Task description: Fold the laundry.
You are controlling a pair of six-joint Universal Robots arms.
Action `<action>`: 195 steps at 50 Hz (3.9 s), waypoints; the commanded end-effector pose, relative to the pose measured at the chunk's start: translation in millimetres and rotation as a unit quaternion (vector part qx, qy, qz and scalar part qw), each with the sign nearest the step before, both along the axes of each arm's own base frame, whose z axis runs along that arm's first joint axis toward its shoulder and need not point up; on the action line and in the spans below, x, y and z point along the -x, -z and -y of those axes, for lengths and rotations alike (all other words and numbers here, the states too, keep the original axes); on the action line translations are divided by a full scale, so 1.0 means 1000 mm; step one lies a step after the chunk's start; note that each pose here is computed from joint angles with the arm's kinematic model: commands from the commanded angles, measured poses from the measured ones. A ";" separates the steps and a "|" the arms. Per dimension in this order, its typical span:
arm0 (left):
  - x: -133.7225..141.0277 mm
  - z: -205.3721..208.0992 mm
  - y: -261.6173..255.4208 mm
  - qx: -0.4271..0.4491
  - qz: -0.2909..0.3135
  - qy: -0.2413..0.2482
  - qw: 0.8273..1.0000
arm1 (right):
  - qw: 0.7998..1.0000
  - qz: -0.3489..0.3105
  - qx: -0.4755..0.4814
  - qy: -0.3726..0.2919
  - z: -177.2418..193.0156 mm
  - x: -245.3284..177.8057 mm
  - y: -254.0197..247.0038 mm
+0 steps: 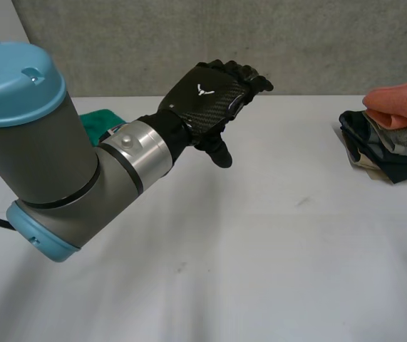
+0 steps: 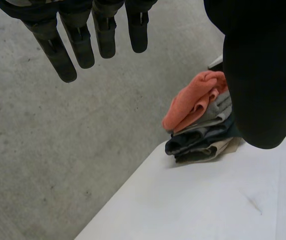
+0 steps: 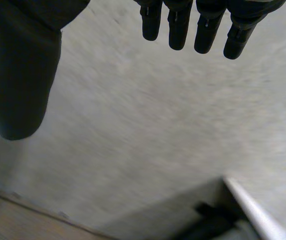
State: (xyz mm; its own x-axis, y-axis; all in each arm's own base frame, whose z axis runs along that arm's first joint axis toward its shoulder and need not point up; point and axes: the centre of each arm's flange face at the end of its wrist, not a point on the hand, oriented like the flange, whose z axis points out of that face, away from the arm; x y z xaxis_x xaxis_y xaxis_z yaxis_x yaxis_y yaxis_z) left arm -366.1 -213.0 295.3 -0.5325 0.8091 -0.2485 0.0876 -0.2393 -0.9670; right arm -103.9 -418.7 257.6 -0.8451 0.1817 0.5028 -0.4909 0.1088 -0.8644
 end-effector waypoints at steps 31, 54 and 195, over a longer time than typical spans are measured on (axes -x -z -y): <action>-0.187 0.232 0.160 0.028 0.217 -0.267 0.939 | 0.912 -0.079 -0.114 -0.386 -0.161 -0.340 0.098; -0.174 0.254 0.202 0.013 0.160 -0.248 0.955 | 0.914 -0.075 -0.132 -0.376 -0.178 -0.331 0.123; -0.070 0.027 -0.044 0.198 0.025 -0.193 0.961 | 0.727 0.164 -0.183 -0.641 -0.138 -0.503 0.091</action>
State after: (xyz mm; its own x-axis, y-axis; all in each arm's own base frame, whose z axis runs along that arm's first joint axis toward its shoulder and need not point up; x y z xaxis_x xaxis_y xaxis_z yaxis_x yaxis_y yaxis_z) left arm -295.6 -240.4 346.6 -0.7594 0.3823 -0.5264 0.2775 -0.5415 -0.7936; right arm 369.8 -324.5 195.5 -0.4873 -0.8111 0.3235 -0.2686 -0.2133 -0.9393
